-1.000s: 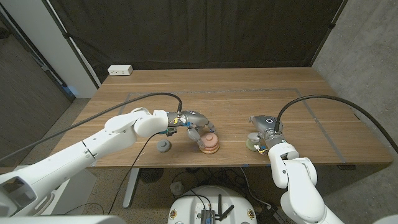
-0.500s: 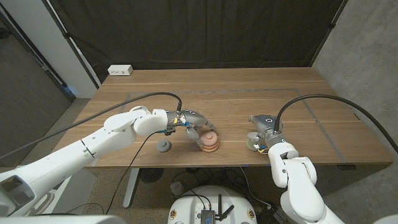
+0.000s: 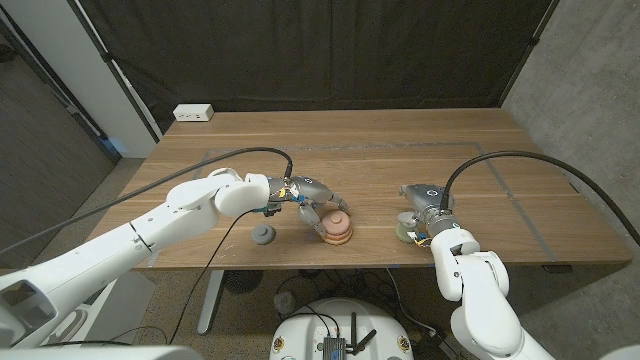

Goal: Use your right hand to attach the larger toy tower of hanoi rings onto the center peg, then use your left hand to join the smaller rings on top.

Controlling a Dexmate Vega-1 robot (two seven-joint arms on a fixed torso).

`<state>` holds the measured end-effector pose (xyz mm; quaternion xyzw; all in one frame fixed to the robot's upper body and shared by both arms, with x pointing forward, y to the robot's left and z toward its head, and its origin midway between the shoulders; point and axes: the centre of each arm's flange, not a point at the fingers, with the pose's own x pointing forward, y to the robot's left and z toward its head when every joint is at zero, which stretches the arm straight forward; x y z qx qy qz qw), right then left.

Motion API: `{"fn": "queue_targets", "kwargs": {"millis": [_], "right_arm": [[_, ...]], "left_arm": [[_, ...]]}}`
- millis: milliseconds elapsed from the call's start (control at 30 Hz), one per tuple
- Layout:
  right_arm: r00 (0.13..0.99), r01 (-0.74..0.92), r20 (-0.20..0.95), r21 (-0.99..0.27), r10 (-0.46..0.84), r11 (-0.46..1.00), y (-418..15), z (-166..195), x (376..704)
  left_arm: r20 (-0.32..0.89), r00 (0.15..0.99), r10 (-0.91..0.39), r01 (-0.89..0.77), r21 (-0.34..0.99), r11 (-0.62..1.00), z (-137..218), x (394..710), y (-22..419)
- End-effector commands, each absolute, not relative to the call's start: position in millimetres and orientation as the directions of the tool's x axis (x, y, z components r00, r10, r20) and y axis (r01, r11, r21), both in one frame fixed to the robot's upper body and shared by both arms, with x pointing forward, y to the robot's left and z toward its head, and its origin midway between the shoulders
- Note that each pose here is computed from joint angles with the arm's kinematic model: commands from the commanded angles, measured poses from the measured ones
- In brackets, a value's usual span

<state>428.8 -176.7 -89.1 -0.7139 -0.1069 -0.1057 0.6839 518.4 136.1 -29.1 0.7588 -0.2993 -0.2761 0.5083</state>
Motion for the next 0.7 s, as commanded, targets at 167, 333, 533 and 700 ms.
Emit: {"fn": "queue_targets", "kwargs": {"millis": [167, 333, 533, 700], "right_arm": [[0.954, 0.299, 0.299, -0.953, 0.007, -0.043, -177.2, -87.7, 429.8], [0.955, 0.298, 0.298, -0.954, 0.011, -0.045, -176.4, -86.4, 431.7], [0.955, 0.297, 0.297, -0.954, 0.016, -0.041, -175.3, -85.7, 434.3], [0.954, 0.300, 0.299, -0.953, 0.024, -0.036, -176.8, -85.8, 435.1]], "left_arm": [[-0.102, 0.688, -0.719, -0.155, 0.946, -0.284, -27.1, 515.0, 148.2], [-0.069, 0.697, -0.713, -0.161, 0.955, -0.250, -24.9, 511.7, 156.0], [-0.039, 0.717, -0.696, -0.156, 0.964, -0.215, -24.4, 508.6, 168.5], [-0.013, 0.732, -0.681, -0.157, 0.970, -0.187, -25.4, 506.8, 175.7]]}}
